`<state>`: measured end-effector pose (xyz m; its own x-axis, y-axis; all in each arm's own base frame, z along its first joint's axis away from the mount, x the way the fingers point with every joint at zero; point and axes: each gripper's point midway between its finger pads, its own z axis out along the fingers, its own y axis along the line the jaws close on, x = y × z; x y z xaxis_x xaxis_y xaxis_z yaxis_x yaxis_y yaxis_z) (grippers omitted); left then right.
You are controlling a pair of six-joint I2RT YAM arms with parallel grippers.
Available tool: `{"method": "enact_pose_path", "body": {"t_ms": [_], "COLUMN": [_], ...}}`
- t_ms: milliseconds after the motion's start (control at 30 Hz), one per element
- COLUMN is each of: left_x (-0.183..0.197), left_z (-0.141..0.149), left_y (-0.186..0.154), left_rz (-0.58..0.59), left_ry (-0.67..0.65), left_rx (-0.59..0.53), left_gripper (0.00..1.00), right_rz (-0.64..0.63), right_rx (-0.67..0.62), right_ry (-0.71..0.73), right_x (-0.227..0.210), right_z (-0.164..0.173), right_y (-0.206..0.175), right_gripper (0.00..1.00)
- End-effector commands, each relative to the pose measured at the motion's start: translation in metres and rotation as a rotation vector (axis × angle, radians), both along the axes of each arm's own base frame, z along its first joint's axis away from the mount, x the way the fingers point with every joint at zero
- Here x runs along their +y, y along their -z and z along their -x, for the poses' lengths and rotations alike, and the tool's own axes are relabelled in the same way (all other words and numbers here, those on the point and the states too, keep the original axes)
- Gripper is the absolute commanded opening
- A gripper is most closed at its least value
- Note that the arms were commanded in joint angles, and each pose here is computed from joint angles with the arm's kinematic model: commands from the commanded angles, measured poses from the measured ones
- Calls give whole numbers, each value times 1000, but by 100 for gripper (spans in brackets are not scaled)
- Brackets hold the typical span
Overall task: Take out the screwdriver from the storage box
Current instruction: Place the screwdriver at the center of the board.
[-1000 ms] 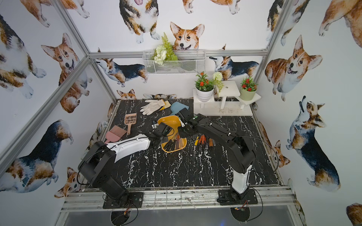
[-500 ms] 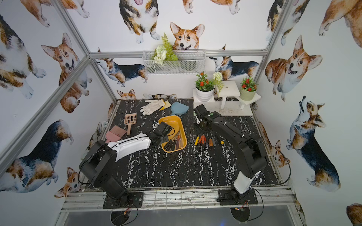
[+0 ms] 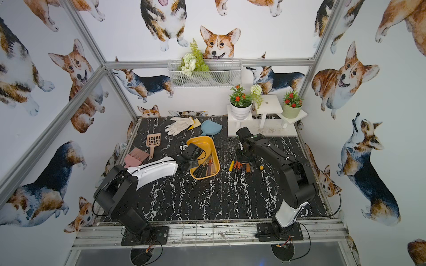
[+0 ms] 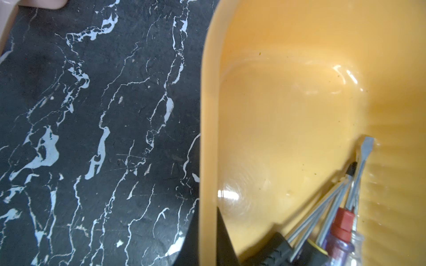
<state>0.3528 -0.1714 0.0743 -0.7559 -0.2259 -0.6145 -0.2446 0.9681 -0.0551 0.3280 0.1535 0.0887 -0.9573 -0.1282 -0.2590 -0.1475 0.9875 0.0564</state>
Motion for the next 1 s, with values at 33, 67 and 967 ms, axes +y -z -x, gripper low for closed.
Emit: {"method": "enact_pose_path", "body": {"t_ms": [33,67,967], "left_x": [4,3,3], "left_z": [-3,-3,-1], "left_y": [-6,-6,-3], "left_rz": [-21,-18,-9], "left_ry": [-7,-8,-12], "left_rx": [-19,-19,-12], "left_gripper": [0,0,0], "right_rz": [18,20,24], "right_rx": [37,44,88], "right_ry": [8,10,30], "right_x": [-7,-8,-10], "right_z": [5,5,11], "right_y": [11,13,32], "right_gripper": [0,0,34]}}
